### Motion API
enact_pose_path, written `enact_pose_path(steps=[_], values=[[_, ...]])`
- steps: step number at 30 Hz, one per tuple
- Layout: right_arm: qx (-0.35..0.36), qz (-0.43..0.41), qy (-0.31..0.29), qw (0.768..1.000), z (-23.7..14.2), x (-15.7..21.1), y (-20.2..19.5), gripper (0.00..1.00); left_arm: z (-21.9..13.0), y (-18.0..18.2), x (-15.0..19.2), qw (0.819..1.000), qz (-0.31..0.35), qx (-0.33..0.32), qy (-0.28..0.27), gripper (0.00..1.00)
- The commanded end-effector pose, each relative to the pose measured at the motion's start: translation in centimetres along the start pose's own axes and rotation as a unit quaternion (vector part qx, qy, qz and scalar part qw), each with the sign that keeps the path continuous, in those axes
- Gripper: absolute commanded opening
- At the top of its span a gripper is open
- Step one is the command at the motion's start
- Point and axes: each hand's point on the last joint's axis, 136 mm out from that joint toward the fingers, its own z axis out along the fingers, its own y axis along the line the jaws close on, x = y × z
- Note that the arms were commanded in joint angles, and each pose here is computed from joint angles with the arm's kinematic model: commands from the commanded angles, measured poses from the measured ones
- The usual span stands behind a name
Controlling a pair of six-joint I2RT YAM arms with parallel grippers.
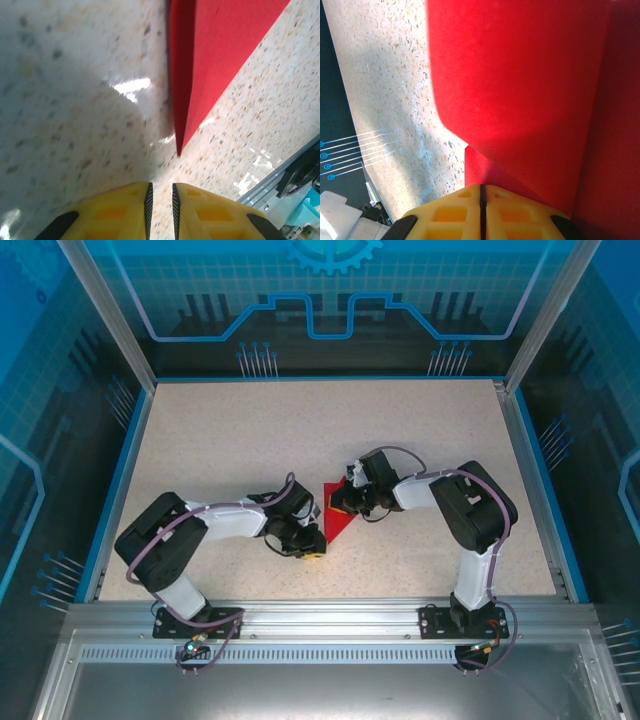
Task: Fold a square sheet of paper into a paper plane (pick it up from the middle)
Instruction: Fourth fold the wing at the center of the table.
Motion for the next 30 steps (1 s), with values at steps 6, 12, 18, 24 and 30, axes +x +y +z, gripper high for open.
enact_pose_path(steps=[6, 12, 18, 24, 30], values=[[0.131, 0.055, 0.053, 0.988, 1.3, 4.5, -7.9, 0.1, -4.3, -0.8, -3.2, 0.994, -0.037, 0.031, -0.096, 0.24], [0.127, 0.056, 0.053, 0.989, 1.4, 4.4, -7.7, 0.11, -4.4, -4.2, -6.3, 0.99, -0.021, 0.088, -0.11, 0.26], [0.124, 0.056, 0.053, 0.989, 1.4, 4.5, -7.6, 0.11, -3.1, -5.0, -7.8, 0.987, -0.026, 0.113, -0.108, 0.26], [0.119, 0.057, 0.053, 0.99, 1.4, 4.5, -7.5, 0.1, -1.0, -5.1, -8.1, 0.988, -0.03, 0.129, -0.084, 0.27], [0.119, 0.058, 0.056, 0.99, 1.6, 4.7, -7.6, 0.11, 1.0, -3.5, -7.7, 0.991, -0.04, 0.102, -0.07, 0.25]])
